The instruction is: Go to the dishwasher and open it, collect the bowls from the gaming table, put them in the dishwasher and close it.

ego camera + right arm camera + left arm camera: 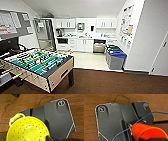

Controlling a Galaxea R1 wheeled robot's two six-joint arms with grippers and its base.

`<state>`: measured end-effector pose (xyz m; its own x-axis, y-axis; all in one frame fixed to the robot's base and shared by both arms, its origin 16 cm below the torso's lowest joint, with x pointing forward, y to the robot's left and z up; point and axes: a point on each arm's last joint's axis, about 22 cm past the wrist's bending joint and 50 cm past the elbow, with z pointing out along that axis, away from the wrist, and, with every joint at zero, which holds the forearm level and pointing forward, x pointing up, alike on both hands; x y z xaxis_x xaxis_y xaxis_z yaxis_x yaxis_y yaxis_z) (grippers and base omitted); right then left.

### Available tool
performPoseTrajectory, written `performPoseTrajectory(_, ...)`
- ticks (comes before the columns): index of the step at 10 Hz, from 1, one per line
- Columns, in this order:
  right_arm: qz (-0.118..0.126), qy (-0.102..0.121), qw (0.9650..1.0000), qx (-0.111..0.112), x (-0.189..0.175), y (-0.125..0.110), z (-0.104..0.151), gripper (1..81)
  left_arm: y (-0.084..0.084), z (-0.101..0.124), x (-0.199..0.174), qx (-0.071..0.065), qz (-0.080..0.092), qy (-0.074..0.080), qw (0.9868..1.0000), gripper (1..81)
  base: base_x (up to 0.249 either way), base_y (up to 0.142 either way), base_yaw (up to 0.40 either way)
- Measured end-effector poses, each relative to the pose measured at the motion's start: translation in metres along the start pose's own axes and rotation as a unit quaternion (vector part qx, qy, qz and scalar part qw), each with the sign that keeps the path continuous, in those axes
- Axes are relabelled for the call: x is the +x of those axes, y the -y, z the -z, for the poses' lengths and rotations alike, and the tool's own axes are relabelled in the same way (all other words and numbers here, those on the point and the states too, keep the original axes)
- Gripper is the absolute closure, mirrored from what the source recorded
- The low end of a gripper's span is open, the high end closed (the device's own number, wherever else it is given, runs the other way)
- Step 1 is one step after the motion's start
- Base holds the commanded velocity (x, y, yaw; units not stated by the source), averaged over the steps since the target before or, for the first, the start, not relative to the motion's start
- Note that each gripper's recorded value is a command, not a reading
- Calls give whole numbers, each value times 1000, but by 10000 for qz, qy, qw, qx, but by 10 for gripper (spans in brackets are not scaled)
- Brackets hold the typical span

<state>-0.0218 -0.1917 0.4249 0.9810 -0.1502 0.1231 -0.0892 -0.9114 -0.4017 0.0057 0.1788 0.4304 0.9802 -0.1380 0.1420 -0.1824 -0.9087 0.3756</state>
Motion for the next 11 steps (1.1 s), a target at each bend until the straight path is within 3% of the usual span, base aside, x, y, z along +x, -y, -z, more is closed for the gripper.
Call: performPoseTrajectory(11,-2,-8,10000,38,2,7,-3,811,1,0,-1,10,2,15,10000,811,132,0,0)
